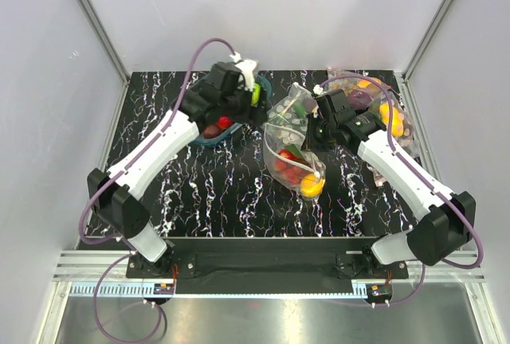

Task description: Open the zip-top bag and remove the fake food

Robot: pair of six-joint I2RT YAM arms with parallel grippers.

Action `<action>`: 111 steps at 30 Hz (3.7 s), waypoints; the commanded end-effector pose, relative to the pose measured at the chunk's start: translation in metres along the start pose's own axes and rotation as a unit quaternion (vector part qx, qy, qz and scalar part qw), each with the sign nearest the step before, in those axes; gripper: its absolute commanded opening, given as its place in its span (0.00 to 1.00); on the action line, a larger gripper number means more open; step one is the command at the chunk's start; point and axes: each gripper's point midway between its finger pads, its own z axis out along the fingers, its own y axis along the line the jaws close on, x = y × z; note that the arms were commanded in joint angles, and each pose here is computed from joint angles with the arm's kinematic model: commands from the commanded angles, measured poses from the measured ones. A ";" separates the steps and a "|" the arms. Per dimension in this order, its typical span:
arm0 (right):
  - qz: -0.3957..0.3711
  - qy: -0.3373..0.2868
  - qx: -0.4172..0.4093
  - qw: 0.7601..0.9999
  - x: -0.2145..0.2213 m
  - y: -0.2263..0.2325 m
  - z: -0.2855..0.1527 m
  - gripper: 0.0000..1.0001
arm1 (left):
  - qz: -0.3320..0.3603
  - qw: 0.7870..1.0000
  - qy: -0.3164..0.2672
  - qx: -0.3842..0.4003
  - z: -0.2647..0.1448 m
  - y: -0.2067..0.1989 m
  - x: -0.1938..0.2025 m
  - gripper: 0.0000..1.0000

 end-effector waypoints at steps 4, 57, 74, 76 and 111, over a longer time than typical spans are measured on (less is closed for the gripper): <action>0.000 -0.022 0.004 1.000 -0.003 0.000 -0.012 0.00 | 0.014 0.983 -0.065 0.171 -0.042 -0.119 -0.022 0.82; 0.034 -0.034 0.010 0.999 0.011 -0.010 -0.024 0.00 | 0.087 0.982 0.116 0.117 0.104 -0.130 0.150 0.75; 0.052 -0.003 0.027 0.998 0.021 -0.028 -0.004 0.00 | 0.110 0.977 0.146 0.108 0.144 -0.125 0.173 0.68; 0.055 -0.001 0.028 0.998 0.022 -0.030 -0.003 0.00 | 0.111 0.977 0.144 0.110 0.146 -0.126 0.172 0.60; 0.080 -0.080 -0.170 0.979 0.038 -0.038 -0.002 0.66 | -0.074 0.957 0.142 0.241 0.086 -0.120 0.129 0.00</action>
